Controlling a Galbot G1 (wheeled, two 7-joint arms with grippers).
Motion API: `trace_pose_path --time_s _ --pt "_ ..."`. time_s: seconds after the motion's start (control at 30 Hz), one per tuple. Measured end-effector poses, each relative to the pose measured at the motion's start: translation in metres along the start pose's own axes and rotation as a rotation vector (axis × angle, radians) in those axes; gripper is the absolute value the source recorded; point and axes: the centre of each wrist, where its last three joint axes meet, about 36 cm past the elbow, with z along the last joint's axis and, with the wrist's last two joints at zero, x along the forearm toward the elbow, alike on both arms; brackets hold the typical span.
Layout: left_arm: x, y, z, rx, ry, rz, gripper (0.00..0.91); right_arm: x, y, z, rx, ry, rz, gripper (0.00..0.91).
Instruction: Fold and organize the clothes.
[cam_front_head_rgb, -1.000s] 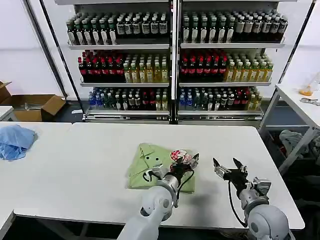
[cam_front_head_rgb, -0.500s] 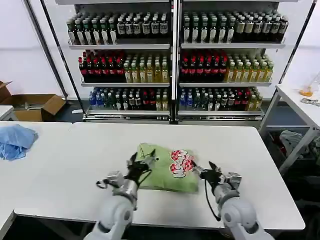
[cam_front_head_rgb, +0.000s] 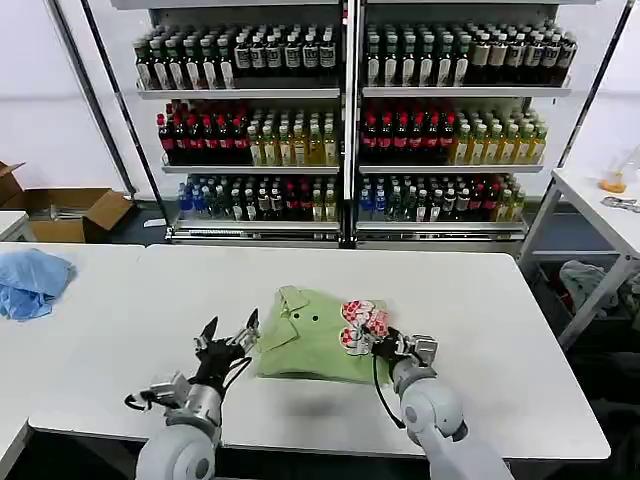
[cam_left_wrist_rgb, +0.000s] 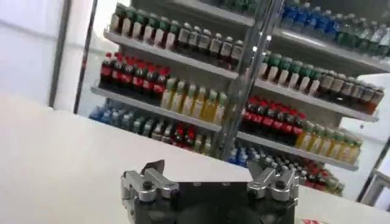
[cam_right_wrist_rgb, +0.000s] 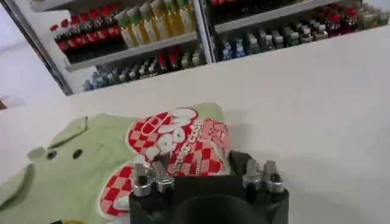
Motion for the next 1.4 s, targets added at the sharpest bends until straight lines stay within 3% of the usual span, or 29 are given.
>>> trace_pose_path --time_s 0.4,0.67,0.7,0.73,0.97,1.4 --pt "0.019 0.014 -0.003 -0.025 0.001 -0.037 0.907 -0.023 -0.002 -0.007 0.068 -0.002 0.036 0.0" --pt "0.025 0.016 -0.003 -0.039 0.009 -0.038 0.907 -0.038 -0.022 -0.021 0.132 -0.033 0.076 0.0" --pt "0.026 0.016 -0.003 -0.041 0.01 -0.037 0.907 -0.039 -0.025 -0.023 0.143 -0.037 0.081 0.574" --pt "0.026 0.015 -0.002 -0.044 0.012 -0.036 0.907 -0.039 -0.029 -0.024 0.154 -0.039 0.084 0.907" --pt "0.03 0.012 -0.001 -0.075 0.012 -0.019 0.907 -0.028 -0.047 -0.026 0.227 -0.076 0.093 0.907" --pt "0.043 -0.001 0.005 -0.146 0.008 0.033 0.907 0.062 -0.065 0.013 0.267 -0.337 0.112 0.907"
